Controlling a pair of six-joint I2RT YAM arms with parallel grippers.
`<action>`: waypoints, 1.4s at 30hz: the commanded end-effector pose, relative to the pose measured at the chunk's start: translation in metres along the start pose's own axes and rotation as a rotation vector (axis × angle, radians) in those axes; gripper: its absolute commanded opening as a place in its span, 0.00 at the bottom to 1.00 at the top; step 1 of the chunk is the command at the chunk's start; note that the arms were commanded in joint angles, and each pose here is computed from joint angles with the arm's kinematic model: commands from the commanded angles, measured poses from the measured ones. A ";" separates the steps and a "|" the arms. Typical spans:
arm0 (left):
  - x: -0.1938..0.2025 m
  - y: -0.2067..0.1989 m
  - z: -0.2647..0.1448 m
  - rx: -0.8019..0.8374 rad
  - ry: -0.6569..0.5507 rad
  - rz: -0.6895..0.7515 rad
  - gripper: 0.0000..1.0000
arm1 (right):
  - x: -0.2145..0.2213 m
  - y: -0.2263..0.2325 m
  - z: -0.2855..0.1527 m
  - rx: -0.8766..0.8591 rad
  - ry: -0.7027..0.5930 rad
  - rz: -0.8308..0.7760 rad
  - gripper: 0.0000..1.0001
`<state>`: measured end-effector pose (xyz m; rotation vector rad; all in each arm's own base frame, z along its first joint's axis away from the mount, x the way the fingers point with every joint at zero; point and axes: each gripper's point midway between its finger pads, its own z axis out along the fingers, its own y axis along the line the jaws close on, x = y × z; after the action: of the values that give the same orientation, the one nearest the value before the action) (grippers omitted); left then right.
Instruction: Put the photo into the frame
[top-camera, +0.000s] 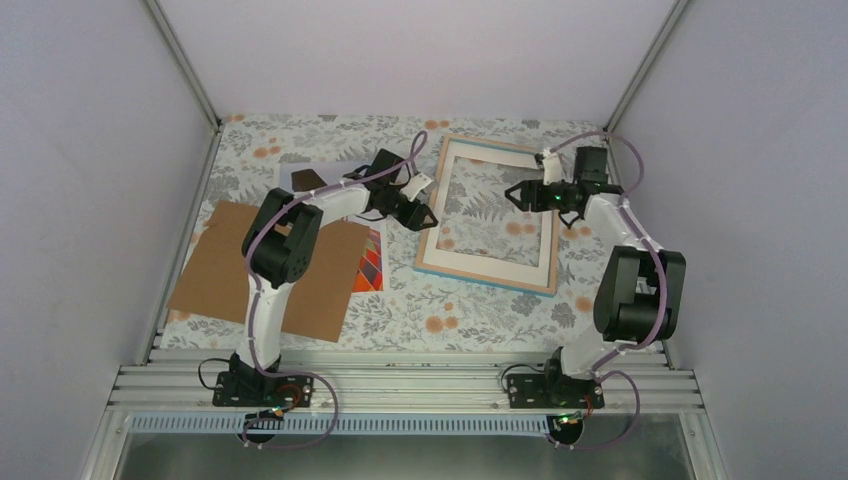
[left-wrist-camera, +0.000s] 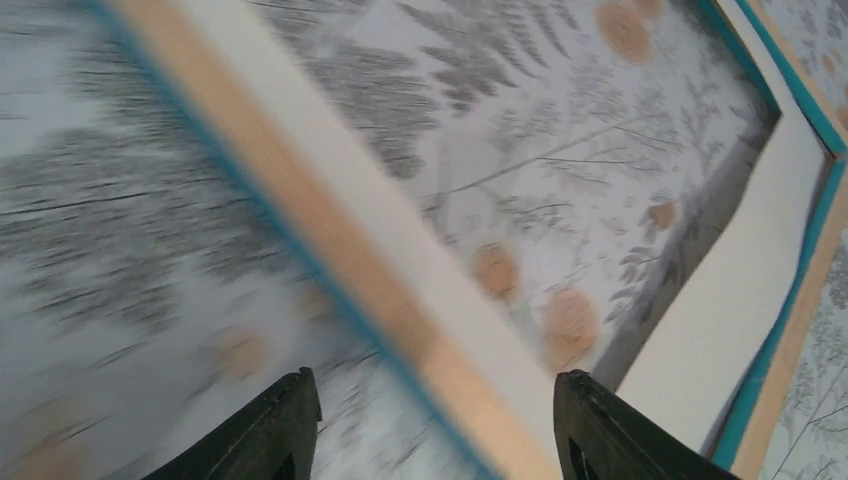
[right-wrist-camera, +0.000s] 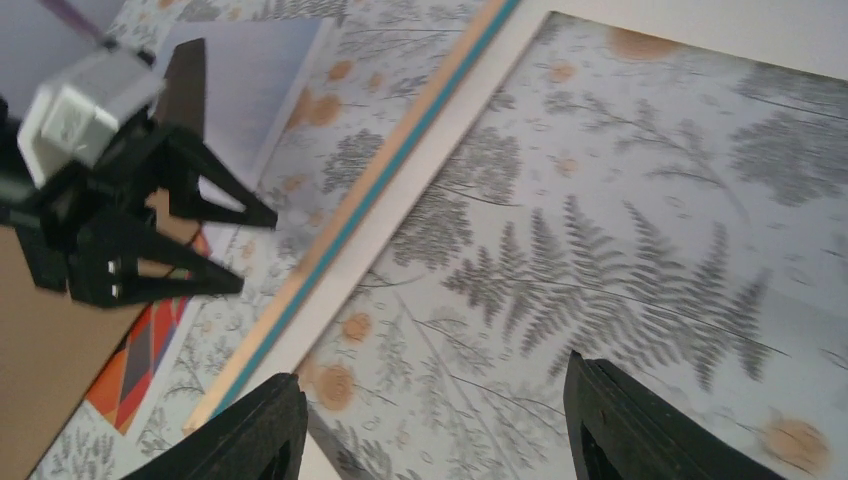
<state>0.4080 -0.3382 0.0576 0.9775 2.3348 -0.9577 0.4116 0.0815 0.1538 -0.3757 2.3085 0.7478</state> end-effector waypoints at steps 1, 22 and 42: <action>-0.035 0.048 -0.093 -0.126 -0.166 -0.059 0.62 | -0.019 0.039 0.012 -0.049 -0.029 -0.082 0.64; 0.096 0.289 -0.293 -0.454 -0.214 -0.541 0.77 | -0.004 0.200 0.198 -0.293 0.211 -0.181 0.68; 0.089 0.342 -0.245 -0.170 -0.263 -0.514 0.71 | 0.042 0.219 0.293 -0.311 0.259 -0.239 0.55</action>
<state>0.5951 0.0731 0.0439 0.1823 2.3710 -0.8183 0.4273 0.4249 0.0444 -0.9366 2.3271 1.0007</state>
